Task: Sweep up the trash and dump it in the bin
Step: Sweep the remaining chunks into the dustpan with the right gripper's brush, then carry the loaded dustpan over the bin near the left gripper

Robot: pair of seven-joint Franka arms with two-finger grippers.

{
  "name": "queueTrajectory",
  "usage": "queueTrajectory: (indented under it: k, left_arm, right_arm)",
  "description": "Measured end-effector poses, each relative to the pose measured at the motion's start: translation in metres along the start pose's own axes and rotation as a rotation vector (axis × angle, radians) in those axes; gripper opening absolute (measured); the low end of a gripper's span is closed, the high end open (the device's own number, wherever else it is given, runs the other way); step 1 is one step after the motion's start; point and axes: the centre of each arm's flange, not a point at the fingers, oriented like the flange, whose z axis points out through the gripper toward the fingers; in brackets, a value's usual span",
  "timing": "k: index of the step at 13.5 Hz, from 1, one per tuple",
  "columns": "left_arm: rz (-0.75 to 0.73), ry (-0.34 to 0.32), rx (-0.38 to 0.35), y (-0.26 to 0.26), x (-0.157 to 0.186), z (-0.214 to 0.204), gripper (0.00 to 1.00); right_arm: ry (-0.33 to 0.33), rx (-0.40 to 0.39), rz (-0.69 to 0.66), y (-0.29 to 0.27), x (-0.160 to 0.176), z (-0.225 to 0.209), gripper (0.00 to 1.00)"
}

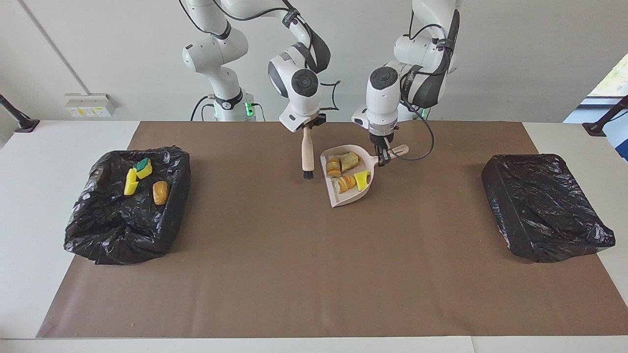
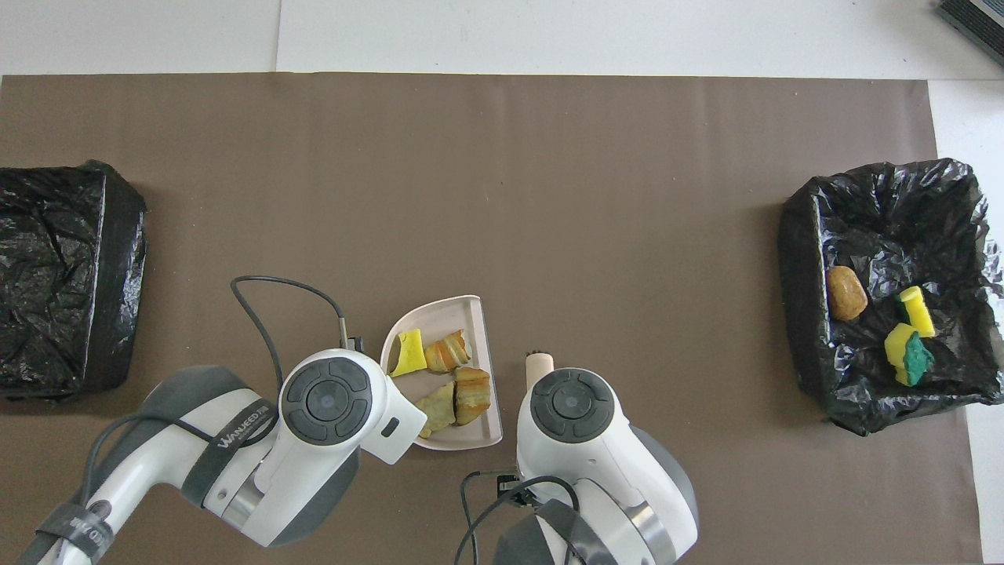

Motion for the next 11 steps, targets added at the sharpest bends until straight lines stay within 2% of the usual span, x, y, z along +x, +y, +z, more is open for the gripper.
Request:
queueTrajectory:
  k: [3,5,8,11]
  left_arm:
    - [-0.03,0.019,0.022,-0.024,-0.022,-0.018,0.32]
    - [-0.027,0.035,0.05,-0.055,-0.055,-0.045,0.32]
    - [0.012,0.045,0.1,-0.104,-0.135,-0.079,0.32]
    - [0.065,0.031,0.13,-0.136,-0.22,-0.09,0.32]
  right_arm:
    - [0.012,0.011,0.055,0.004,-0.001,0.005,0.26]
    - [0.002,0.0,0.08,0.004,-0.003,0.016,0.26]
    - [0.004,0.034,0.101,-0.009,-0.011,0.037,0.26]
    - [0.002,0.021,0.079,-0.027,-0.014,0.07,0.26]
